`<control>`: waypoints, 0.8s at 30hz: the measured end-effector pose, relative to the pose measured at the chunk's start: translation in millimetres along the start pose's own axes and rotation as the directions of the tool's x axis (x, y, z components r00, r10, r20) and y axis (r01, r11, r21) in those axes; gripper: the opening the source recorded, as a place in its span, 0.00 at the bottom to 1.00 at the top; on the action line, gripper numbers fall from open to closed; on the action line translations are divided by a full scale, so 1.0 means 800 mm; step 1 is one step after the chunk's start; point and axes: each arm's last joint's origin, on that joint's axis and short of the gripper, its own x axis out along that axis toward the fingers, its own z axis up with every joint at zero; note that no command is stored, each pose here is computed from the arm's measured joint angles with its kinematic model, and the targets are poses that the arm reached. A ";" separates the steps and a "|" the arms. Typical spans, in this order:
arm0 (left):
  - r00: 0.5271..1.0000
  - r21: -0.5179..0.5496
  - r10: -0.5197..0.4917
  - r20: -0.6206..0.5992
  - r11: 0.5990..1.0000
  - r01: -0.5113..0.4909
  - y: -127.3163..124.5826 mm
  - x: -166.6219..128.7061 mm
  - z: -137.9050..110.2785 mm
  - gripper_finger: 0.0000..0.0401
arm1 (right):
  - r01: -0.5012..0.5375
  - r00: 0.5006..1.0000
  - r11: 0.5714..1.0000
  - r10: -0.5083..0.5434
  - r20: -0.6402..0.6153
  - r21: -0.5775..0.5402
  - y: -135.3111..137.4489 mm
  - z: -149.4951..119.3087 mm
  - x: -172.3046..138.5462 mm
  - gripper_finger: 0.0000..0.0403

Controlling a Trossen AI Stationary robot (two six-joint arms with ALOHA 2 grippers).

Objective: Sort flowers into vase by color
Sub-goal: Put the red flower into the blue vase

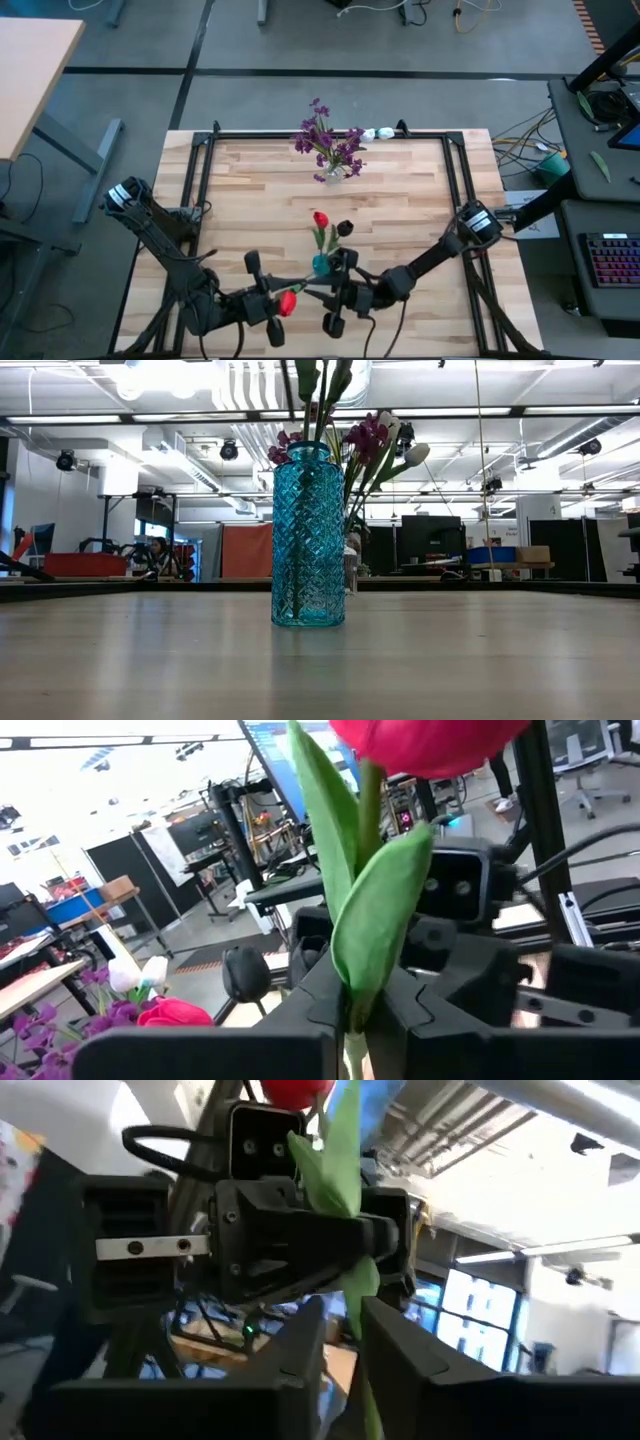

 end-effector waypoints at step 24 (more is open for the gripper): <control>0.995 -0.077 0.086 -0.045 0.993 -0.089 0.019 0.037 -0.013 0.00 | 0.172 0.941 0.954 -0.232 -0.245 -0.244 0.056 0.076 -0.020 0.52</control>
